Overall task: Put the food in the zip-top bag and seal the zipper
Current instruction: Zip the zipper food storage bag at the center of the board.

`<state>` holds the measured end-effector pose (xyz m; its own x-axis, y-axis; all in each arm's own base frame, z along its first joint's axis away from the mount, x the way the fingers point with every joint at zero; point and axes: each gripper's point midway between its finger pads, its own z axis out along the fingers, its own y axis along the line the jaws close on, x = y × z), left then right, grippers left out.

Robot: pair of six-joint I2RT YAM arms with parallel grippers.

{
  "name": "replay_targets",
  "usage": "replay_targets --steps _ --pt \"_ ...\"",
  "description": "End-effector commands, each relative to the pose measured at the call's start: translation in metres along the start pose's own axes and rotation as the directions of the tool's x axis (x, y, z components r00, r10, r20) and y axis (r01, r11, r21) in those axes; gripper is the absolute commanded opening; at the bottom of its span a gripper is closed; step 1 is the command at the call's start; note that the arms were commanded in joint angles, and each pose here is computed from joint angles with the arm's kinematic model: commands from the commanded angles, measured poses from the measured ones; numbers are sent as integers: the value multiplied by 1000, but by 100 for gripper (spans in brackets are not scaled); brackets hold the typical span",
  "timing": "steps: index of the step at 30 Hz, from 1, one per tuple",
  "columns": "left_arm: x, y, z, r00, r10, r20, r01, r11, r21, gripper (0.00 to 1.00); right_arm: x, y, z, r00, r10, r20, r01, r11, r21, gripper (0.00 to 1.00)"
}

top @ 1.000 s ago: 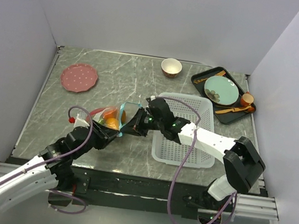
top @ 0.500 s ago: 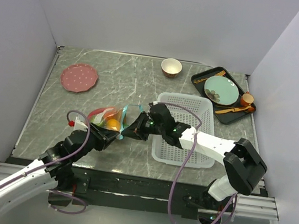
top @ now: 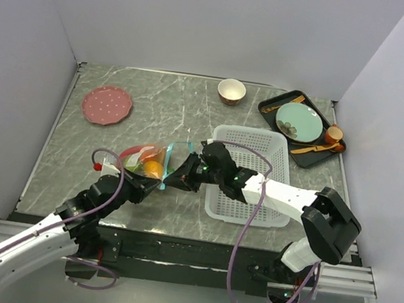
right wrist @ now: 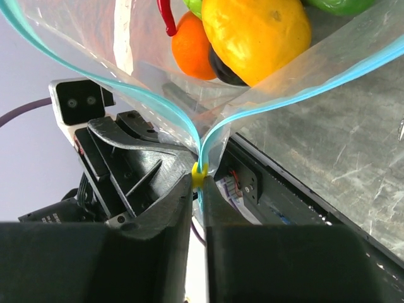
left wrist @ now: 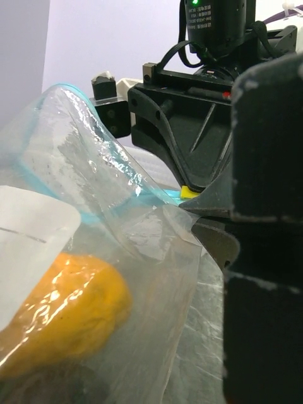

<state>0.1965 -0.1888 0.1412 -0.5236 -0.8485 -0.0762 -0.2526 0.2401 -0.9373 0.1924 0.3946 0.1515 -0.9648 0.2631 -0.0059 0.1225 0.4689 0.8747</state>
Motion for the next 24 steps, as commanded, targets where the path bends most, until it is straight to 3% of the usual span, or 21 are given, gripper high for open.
replay_targets --steps 1,5,12,24 --pt "-7 -26 -7 999 -12 33 10 998 62 1 4 15 -10 999 -49 11 49 998 -31 34" --pt "-9 -24 -9 999 -11 42 8 998 61 1 4 16 -13 998 -69 11 69 998 -11 40" --pt "-8 -20 -9 999 -11 36 9 998 55 1 2 24 -9 997 -77 11 77 997 -31 40" --pt "-6 -18 -7 1000 -7 24 6 999 53 1 -1 34 -3 996 -90 10 90 994 -59 31"
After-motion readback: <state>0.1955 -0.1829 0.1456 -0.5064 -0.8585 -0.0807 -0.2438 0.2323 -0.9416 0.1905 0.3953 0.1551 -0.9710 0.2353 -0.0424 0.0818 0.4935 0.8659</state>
